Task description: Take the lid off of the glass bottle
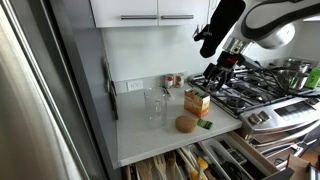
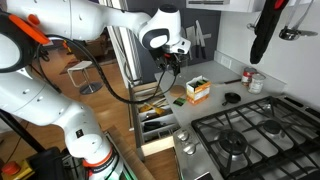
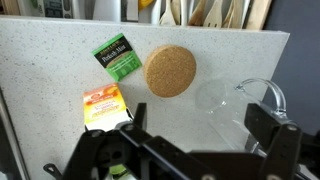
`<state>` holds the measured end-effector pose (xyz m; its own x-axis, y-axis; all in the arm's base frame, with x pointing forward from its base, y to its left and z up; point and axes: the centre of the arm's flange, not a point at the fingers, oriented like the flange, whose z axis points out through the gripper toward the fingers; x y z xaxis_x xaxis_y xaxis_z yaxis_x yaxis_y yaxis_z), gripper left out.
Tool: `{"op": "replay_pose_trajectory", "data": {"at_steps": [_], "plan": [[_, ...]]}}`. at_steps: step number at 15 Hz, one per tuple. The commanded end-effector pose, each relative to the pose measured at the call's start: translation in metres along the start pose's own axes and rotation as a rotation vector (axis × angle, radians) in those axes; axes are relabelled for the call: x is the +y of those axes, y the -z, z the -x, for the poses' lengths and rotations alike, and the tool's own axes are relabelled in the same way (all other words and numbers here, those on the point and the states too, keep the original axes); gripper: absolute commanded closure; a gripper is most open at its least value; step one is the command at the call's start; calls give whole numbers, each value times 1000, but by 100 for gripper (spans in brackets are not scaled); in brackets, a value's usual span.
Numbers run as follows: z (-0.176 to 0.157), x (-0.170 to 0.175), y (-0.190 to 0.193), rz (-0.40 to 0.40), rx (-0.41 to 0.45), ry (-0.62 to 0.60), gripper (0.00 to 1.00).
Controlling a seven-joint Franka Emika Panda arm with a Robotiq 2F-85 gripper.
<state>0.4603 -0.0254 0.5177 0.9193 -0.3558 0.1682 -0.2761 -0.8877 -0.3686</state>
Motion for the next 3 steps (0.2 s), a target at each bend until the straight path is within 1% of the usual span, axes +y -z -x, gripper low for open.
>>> {"op": "replay_pose_trajectory", "data": {"at_steps": [1,3], "plan": [[0,0,0,1,-1,-1,0],[0,0,-1,1,-2,-1,0]]}}
